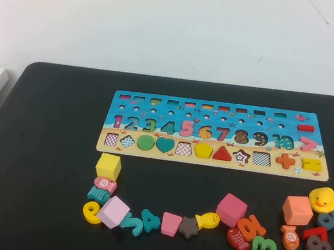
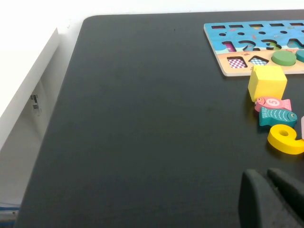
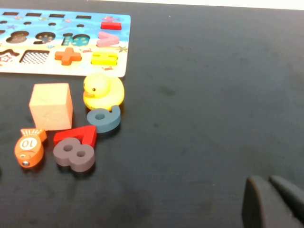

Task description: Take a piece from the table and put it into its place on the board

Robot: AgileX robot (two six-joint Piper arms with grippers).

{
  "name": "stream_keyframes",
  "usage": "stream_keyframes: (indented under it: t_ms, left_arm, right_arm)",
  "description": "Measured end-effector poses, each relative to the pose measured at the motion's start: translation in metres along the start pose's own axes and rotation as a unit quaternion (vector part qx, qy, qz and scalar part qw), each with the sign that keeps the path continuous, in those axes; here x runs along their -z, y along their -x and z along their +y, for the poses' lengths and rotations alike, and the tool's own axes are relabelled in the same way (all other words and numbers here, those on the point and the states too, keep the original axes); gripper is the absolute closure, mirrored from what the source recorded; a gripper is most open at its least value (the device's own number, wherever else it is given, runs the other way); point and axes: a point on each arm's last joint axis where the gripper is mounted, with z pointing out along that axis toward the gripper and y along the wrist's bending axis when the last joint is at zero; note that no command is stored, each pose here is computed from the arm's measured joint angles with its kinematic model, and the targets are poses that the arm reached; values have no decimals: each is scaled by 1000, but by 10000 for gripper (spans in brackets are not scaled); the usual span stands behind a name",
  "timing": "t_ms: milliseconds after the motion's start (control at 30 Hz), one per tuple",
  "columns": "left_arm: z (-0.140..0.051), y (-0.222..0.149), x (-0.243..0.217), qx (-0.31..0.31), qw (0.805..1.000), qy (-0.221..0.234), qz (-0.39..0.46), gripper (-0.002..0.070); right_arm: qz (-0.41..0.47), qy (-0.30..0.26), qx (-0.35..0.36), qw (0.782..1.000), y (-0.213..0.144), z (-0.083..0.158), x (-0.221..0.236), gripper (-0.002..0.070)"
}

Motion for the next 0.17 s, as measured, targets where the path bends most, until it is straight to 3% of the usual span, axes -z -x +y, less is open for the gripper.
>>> stream_keyframes:
  t_ms: [167]
  left_arm:
    - [0, 0, 0, 0, 1000, 0, 0, 676]
  right_arm:
    - [0, 0, 0, 1000, 0, 0, 0, 657]
